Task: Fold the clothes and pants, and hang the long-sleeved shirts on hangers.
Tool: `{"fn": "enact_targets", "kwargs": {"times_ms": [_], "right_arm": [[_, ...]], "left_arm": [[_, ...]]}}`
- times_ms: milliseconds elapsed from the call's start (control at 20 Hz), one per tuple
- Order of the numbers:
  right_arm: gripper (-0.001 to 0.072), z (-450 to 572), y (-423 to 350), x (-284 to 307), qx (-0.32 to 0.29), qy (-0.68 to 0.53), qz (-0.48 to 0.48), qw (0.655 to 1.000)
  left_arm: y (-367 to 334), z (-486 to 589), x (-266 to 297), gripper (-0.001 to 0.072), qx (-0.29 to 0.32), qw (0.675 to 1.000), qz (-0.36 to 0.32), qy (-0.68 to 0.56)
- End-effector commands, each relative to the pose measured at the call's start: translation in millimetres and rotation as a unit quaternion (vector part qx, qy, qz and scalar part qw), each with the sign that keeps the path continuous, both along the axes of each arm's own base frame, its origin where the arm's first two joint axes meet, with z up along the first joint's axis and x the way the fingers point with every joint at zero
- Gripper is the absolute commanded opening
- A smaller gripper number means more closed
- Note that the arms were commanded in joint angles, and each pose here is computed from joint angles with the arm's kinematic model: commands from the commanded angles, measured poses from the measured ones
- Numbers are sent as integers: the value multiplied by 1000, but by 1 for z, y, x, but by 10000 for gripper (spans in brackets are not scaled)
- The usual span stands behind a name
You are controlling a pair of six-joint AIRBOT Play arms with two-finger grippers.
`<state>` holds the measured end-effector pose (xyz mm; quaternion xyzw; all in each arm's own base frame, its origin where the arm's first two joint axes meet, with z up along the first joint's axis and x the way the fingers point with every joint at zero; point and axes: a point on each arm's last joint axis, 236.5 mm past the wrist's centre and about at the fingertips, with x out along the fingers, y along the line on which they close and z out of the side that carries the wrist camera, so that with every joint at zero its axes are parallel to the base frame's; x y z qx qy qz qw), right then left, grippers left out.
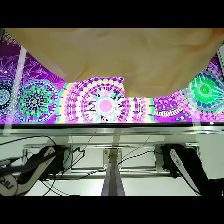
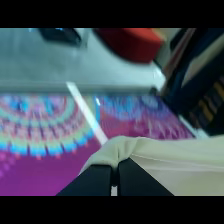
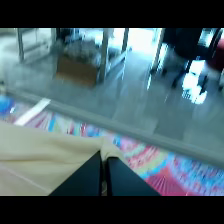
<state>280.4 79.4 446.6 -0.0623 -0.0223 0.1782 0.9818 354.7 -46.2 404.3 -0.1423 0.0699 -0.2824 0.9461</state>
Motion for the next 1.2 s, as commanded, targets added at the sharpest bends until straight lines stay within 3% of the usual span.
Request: {"fn": "enact_targets", "kwargs": {"times_ms": [0, 200, 350, 450, 600, 850, 1000, 1150], "right_arm": [[10, 64, 2, -68, -3, -104, -6, 995], [10, 75, 3, -84, -6, -122, -7, 993], [9, 42, 0, -37, -1, -45, -6, 999], [10, 8, -6, 14, 19, 28, -12, 999], [10, -69, -8, 106, 73, 162, -8, 984], [11, -257, -4, 217, 105, 383, -2, 918], [11, -359, -9, 252, 114, 463, -17, 879], [11, -406, -16, 272, 123, 479, -36, 869]], "left_arm": [[2, 77, -55, 15, 15, 989, 75, -124], [29, 131, -106, 13, 84, 941, 224, -238], [57, 109, -90, 11, 100, 940, 267, -188], [73, 59, -48, 11, 99, 962, 237, -96], [62, -61, 22, 11, 80, 987, 97, 99], [-3, -258, 133, 12, 68, 957, -79, 272], [-33, -375, 169, 13, 44, 927, -95, 359], [-29, -421, 187, 14, 36, 922, -68, 380]]}}
